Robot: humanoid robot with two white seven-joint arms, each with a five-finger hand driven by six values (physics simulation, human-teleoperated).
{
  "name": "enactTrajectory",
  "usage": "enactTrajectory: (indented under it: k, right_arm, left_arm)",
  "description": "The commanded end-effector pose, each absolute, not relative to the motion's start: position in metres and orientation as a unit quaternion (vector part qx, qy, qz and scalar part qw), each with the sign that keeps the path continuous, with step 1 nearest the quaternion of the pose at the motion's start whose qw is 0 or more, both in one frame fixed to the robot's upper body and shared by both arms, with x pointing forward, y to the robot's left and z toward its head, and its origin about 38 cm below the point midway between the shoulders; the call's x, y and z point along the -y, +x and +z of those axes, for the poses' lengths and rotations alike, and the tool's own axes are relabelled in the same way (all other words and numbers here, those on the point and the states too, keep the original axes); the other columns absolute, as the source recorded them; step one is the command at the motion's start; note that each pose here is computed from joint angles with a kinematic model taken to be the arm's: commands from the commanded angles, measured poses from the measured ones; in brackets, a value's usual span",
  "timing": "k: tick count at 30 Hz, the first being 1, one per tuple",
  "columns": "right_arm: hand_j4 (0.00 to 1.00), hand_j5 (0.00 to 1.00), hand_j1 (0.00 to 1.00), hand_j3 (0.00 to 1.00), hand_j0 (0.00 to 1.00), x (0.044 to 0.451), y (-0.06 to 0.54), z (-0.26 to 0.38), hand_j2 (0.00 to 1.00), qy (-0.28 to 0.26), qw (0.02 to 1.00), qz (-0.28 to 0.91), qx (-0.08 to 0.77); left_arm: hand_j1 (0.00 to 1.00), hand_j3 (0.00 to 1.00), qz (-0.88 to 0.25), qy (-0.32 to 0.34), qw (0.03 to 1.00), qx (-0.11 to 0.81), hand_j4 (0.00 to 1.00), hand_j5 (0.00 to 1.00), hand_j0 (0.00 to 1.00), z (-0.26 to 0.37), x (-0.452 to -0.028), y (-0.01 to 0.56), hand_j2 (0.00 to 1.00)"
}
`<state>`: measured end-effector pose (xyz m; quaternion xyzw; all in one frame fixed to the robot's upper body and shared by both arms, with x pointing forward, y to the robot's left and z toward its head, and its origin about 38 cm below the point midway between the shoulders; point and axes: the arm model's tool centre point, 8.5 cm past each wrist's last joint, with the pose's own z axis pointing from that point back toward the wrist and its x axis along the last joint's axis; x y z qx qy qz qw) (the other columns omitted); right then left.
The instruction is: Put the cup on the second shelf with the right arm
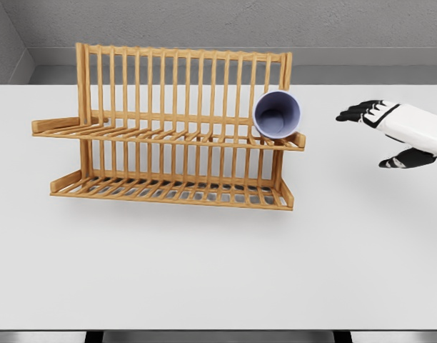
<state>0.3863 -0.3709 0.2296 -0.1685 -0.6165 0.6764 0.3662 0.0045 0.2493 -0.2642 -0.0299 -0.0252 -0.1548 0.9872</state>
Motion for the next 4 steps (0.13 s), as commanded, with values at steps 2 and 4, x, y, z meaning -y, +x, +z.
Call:
enactTrajectory:
  k: [2,4]
  right_arm:
    - [1.00,1.00,1.00,1.00,1.00,0.3667,0.3891,0.2214,1.00,-0.162,0.380,0.645,0.643]
    - [1.00,1.00,1.00,1.00,1.00,0.3686,0.3869,0.2162,1.00,-0.159,0.386,0.645,0.640]
  left_arm:
    - [1.00,1.00,-0.155,-0.030,0.987,0.024,1.00,1.00,1.00,-0.2642,-0.2493,0.0034,1.00]
    - [1.00,1.00,-0.155,-0.030,0.987,0.024,1.00,1.00,1.00,-0.2642,-0.2493,0.0034,1.00]
